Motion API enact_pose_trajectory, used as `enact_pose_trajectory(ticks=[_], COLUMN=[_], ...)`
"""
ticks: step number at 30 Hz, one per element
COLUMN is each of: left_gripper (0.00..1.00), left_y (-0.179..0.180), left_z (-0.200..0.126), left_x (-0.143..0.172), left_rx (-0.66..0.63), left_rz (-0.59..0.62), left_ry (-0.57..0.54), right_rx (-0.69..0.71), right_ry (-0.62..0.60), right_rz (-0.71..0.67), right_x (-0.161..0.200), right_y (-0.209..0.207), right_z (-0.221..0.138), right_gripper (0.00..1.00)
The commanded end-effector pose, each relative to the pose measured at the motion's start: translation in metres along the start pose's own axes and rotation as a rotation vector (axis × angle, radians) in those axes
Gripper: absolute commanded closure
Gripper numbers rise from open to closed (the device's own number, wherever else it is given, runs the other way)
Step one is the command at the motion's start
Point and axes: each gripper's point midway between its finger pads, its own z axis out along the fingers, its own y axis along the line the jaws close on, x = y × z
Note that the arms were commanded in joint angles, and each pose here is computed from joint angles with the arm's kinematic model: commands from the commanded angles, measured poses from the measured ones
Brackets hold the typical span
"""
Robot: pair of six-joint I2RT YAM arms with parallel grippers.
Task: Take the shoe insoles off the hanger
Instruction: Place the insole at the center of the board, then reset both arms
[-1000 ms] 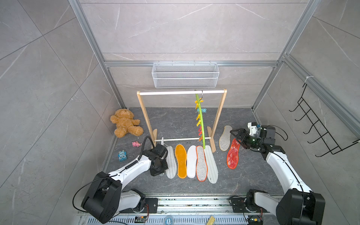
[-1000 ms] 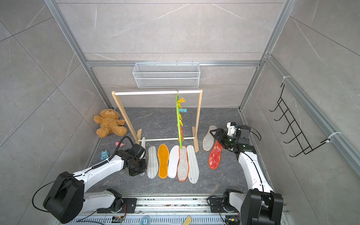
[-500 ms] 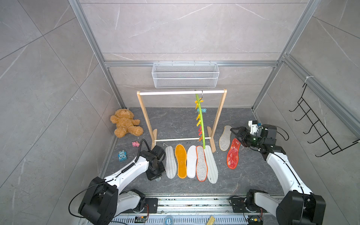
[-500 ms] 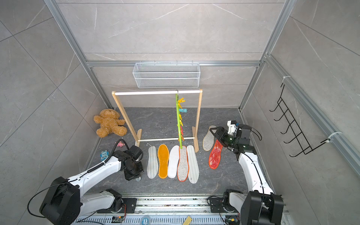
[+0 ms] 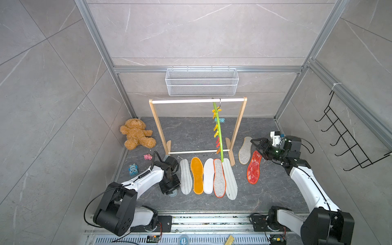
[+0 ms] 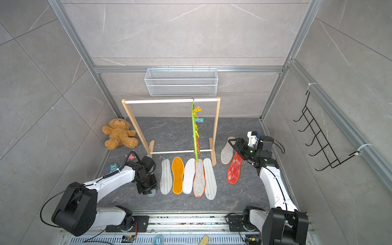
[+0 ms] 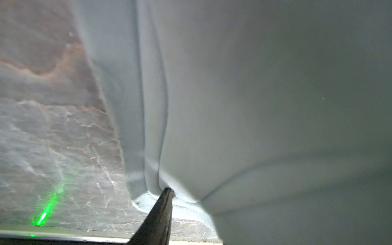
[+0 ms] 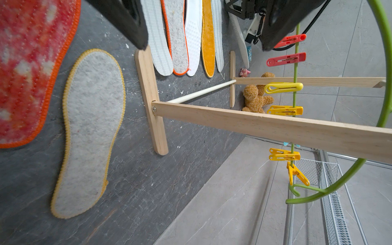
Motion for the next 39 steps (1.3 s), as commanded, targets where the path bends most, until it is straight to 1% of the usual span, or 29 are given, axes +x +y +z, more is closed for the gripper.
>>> enact_pose_trajectory(ticks=[1,5,13,16,17,20,22,23,24,25,26,27,28,29,32,35,38,39], left_gripper=[0.56,0.5,0.49,0.48,0.47,0.41,0.2,0.13,0.12,0.05,0.04,0.04,0.04,0.04,0.03,0.01,0.01,0.01], left_y=[0.01,0.01,0.006,0.003,0.001,-0.005,-0.005,-0.005,-0.003,-0.001,0.001,0.003,0.004,0.004,-0.004,-0.019,-0.026,-0.026], left_z=[0.002,-0.003,-0.014,-0.03,-0.039,-0.073,-0.095,-0.107,-0.117,-0.126,-0.137,-0.147,-0.157,-0.168,-0.208,-0.249,-0.283,-0.293], left_x=[0.0,-0.002,-0.004,-0.007,-0.01,-0.02,-0.025,-0.028,-0.031,-0.034,-0.038,-0.042,-0.046,-0.052,-0.067,-0.076,-0.084,-0.088], left_rx=[-0.049,-0.047,-0.013,0.006,0.017,0.05,0.067,0.072,0.068,0.065,0.061,0.057,0.06,0.064,0.115,0.194,0.202,0.193], left_rz=[0.0,0.015,0.069,0.092,0.102,0.135,0.143,0.149,0.154,0.155,0.158,0.165,0.17,0.183,0.255,0.338,0.384,0.375], left_ry=[0.003,-0.017,-0.058,-0.097,-0.125,-0.24,-0.317,-0.362,-0.403,-0.442,-0.488,-0.538,-0.587,-0.65,-0.86,-1.078,-1.254,-1.302], right_rx=[-0.022,-0.02,-0.013,-0.008,-0.001,0.012,0.026,0.037,0.05,0.066,0.088,0.107,0.126,0.156,0.262,0.371,0.358,0.381], right_ry=[-0.01,-0.007,-0.007,-0.008,-0.01,-0.018,-0.02,-0.022,-0.027,-0.034,-0.041,-0.051,-0.068,-0.091,-0.194,-0.356,-0.412,-0.45], right_rz=[-0.012,-0.008,-0.005,-0.011,-0.011,-0.022,-0.031,-0.035,-0.039,-0.041,-0.042,-0.045,-0.046,-0.043,-0.038,-0.041,-0.102,-0.067], right_x=[0.001,0.0,0.0,0.0,-0.001,-0.003,-0.006,-0.007,-0.009,-0.011,-0.014,-0.017,-0.021,-0.025,-0.043,-0.069,-0.085,-0.091], right_y=[0.005,0.004,0.001,0.001,0.0,0.0,0.001,0.001,0.0,-0.001,-0.003,-0.004,-0.006,-0.009,-0.016,-0.017,0.003,0.001], right_z=[-0.004,-0.003,-0.001,-0.002,-0.002,-0.003,-0.005,-0.006,-0.008,-0.009,-0.011,-0.014,-0.017,-0.021,-0.038,-0.064,-0.075,-0.081], right_gripper=[0.14,0.14,0.14,0.14,0.14,0.14,0.13,0.13,0.13,0.13,0.13,0.11,0.06,0.05,0.05,0.04,0.04,0.05])
